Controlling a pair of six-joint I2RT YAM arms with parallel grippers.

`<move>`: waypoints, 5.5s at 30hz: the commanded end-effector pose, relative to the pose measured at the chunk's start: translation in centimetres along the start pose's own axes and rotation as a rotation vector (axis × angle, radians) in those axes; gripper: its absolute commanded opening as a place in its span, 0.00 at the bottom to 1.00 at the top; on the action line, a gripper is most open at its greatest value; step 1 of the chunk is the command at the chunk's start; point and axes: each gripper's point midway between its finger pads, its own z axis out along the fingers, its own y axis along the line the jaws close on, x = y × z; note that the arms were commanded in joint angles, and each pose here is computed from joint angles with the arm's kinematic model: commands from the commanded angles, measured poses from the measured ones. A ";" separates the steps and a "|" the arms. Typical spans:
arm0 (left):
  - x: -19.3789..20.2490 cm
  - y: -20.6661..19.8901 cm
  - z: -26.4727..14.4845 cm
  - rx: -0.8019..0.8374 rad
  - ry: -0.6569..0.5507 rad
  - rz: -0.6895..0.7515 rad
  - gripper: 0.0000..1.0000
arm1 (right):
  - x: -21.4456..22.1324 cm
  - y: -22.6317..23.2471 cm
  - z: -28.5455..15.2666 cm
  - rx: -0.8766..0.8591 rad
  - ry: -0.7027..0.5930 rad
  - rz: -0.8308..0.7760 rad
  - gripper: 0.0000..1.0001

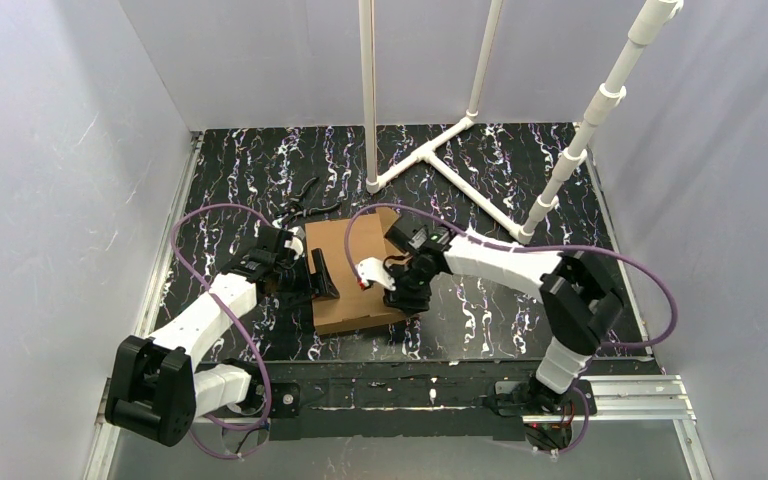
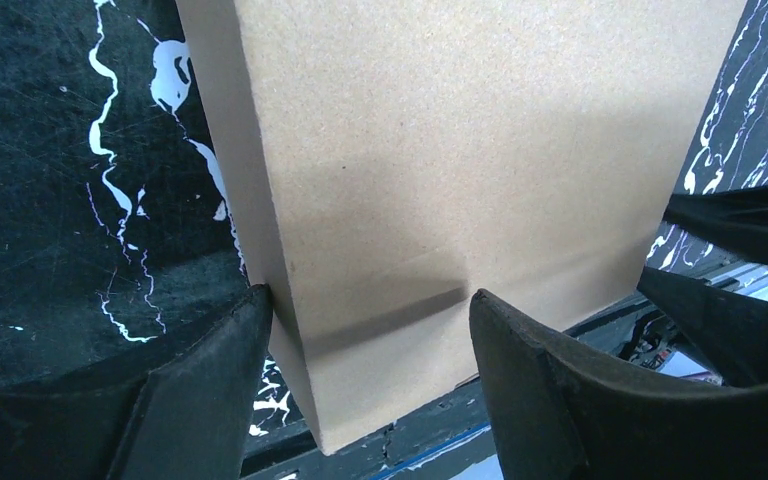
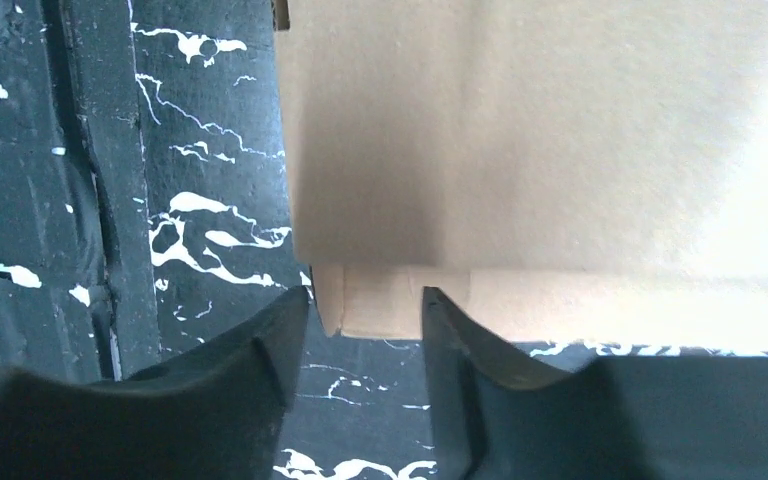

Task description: Fold the paper box

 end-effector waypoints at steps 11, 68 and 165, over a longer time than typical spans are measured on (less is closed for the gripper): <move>-1.2 -1.6 -0.8 0.062 -0.007 0.069 0.71 | 0.3 -1.8 -6.2 0.107 -0.369 0.009 0.62; -14.1 -1.2 4.5 0.179 0.130 0.255 0.72 | 1.2 -26.6 -4.1 0.194 -0.779 0.602 0.58; -14.1 0.6 6.7 0.132 0.219 0.153 0.68 | 0.9 -21.8 -6.3 0.285 -0.841 0.287 0.01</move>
